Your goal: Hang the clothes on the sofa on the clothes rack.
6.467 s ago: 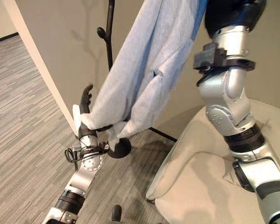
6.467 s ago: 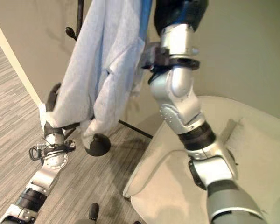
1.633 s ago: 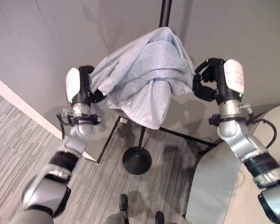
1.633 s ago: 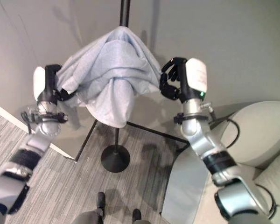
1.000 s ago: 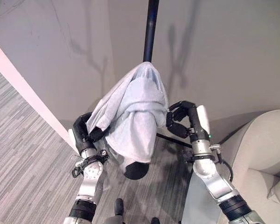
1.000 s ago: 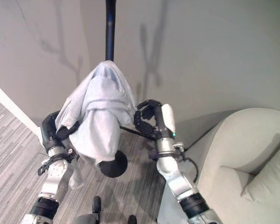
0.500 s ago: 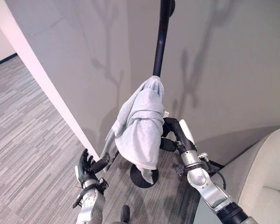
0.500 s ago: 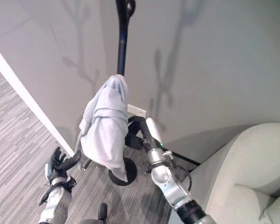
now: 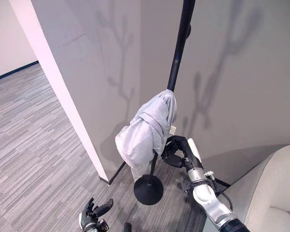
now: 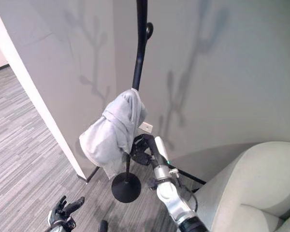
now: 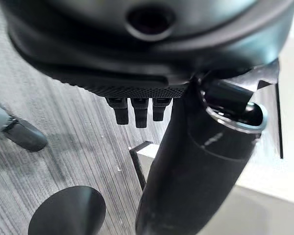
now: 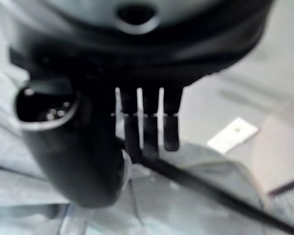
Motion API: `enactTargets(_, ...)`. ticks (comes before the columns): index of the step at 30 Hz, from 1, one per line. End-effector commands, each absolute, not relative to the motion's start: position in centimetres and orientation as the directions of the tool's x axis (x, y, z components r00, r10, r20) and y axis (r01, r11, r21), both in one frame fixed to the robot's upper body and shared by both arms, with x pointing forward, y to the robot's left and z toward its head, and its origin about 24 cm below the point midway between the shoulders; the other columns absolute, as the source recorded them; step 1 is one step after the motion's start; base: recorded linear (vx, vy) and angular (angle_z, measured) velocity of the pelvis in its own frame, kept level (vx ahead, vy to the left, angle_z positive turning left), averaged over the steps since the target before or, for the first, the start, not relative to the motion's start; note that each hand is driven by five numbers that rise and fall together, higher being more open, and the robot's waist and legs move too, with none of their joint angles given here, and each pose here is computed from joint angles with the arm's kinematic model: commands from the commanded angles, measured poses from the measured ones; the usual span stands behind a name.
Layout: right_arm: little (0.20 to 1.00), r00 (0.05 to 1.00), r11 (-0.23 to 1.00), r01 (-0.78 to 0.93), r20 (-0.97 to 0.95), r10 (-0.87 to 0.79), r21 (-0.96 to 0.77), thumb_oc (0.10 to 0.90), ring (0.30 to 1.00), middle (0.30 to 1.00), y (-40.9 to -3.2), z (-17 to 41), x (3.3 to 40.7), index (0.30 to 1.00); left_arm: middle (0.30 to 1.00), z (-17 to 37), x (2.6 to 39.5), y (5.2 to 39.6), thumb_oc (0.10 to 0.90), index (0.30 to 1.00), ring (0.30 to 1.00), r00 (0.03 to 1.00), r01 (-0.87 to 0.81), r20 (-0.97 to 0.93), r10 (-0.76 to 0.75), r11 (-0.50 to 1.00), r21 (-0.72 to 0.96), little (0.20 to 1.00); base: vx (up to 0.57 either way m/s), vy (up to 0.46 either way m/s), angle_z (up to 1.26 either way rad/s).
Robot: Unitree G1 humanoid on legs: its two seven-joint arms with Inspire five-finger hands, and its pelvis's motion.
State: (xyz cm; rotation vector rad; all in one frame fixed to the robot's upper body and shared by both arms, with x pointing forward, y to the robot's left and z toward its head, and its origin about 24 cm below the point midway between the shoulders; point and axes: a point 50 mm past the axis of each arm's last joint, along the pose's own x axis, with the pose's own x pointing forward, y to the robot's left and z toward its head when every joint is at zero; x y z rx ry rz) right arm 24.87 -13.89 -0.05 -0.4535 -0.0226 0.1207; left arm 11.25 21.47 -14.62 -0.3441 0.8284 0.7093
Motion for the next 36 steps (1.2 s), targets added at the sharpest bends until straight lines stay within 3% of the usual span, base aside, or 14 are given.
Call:
enactTargets(1, 0.9, 0.976, 0.872, -0.216, -0.135, 0.173, -0.44, 0.8, 0.9, 0.9, -13.7, -2.5, 22.5, 0.9, 0.9, -13.6, 14.2, 22.3, 0.8, 0.9, 0.9, 0.538, -0.674, -0.709, 0.456, 0.738, -0.036, 0.9, 0.0, 0.0, 0.0)
enactTargets(9, 0.9, 0.963, 0.847, -0.268, -0.12, 0.24, -0.46, 0.8, 0.9, 0.9, -15.3, -1.5, 21.8, 0.9, 0.9, -14.8, 11.4, 22.8, 0.8, 0.9, 0.9, 0.462, -0.652, -0.762, 0.454, 0.756, 0.055, 0.9, 0.0, -0.001, 0.0)
enactTargets(15, 0.9, 0.988, 0.892, -0.15, -0.103, 0.117, -0.426, 0.8, 0.9, 0.9, -18.4, -0.9, 20.3, 0.9, 0.9, -15.1, 10.0, 23.7, 0.8, 0.9, 0.9, 0.407, -0.706, -0.775, 0.484, 0.704, 0.069, 0.9, -0.01, -0.005, -0.11)
enactTargets(21, 0.9, 0.936, 0.923, -0.106, -0.352, -0.034, -0.37, 0.8, 0.9, 0.9, -20.4, -5.7, 17.1, 0.9, 0.9, -15.0, 9.8, 24.0, 0.8, 0.9, 0.9, 0.419, -0.684, -0.774, 0.476, 0.726, 0.076, 0.9, -0.01, -0.013, -0.35)
enactTargets(25, 0.9, 0.764, 0.976, 0.0, -0.631, -0.139, -0.216, 0.8, 0.9, 0.9, -20.7, -11.3, 13.6, 0.9, 0.9, -15.2, 10.0, 23.6, 0.8, 0.9, 0.9, 0.442, -0.612, -0.79, 0.425, 0.787, 0.081, 0.9, 0.0, -0.005, -0.01)
enactTargets(27, 0.9, 0.538, 0.972, 0.219, -0.821, -0.191, -0.082, 0.8, 0.9, 0.9, -20.2, -15.1, 10.1, 0.9, 0.9, -15.6, 9.7, 23.0, 0.8, 0.9, 0.9, 0.424, -0.58, -0.818, 0.389, 0.81, 0.085, 0.9, 0.05, -0.019, 0.16)
enactTargets(31, 0.9, 0.257, 0.835, 0.548, -0.943, -0.211, -0.038, 0.8, 0.9, 0.9, -20.3, -17.3, 6.1, 0.9, 0.9, -16.1, 9.5, 22.0, 0.8, 0.9, 0.9, 0.405, -0.555, -0.851, 0.335, 0.829, 0.062, 0.9, 0.04, 0.002, 0.13)
enactTargets(33, 0.9, 0.188, 0.802, 0.594, -0.958, -0.215, -0.063, 0.8, 0.9, 0.9, -20.5, -17.5, 5.2, 0.9, 0.9, -16.2, 9.6, 21.5, 0.8, 0.9, 0.9, 0.412, -0.532, -0.858, 0.307, 0.846, 0.047, 0.9, 0.03, 0.01, 0.05)
enactTargets(36, 0.9, 0.161, 0.782, 0.621, -0.968, -0.192, -0.052, 0.8, 0.9, 0.9, -20.4, -17.6, 4.7, 0.9, 0.9, -16.4, 9.2, 20.8, 0.8, 0.9, 0.9, 0.409, -0.505, -0.873, 0.267, 0.863, 0.028, 0.9, 0.03, 0.002, 0.16)
